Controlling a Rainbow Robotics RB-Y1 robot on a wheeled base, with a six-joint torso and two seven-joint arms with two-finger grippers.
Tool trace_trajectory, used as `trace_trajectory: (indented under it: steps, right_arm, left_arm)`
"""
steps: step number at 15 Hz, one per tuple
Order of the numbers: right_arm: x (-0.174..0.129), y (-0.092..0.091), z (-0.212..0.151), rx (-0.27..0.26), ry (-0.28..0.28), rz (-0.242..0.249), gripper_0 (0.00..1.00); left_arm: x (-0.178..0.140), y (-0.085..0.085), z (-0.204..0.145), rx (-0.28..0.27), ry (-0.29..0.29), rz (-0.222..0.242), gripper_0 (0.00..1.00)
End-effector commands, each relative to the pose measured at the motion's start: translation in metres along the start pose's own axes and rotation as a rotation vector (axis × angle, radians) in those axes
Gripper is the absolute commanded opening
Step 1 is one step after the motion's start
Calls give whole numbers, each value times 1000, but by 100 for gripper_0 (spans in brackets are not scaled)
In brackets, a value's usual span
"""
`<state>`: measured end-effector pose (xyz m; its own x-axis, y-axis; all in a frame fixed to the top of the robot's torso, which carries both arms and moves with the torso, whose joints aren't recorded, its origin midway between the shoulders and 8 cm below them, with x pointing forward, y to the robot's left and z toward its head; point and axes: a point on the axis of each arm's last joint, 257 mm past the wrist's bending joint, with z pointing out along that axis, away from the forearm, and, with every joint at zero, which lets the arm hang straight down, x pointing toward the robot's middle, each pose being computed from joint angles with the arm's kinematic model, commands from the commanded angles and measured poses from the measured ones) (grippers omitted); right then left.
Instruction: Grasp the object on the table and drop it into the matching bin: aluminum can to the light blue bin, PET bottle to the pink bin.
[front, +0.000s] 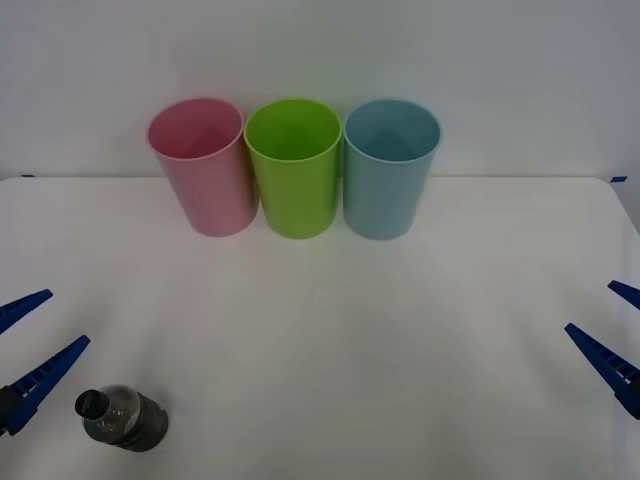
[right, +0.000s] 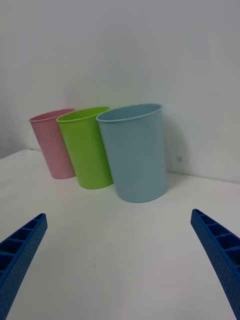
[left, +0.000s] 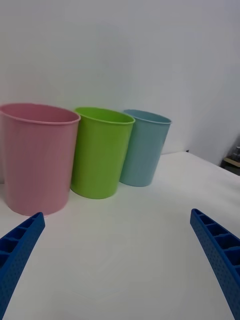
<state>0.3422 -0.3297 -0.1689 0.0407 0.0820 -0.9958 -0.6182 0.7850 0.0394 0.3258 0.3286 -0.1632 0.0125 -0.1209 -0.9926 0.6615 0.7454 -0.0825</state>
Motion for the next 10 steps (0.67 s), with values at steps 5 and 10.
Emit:
trace_trajectory:
  steps: [5, 10]
  right_arm:
    - [0, 0, 0, 0, 0, 0, 100]
    - [0, 0, 0, 0, 0, 0, 100]
  left_arm:
    - [5, 8, -54, 10, 150, 55, 100]
    - [14, 15, -84, 49, 266, 131, 100]
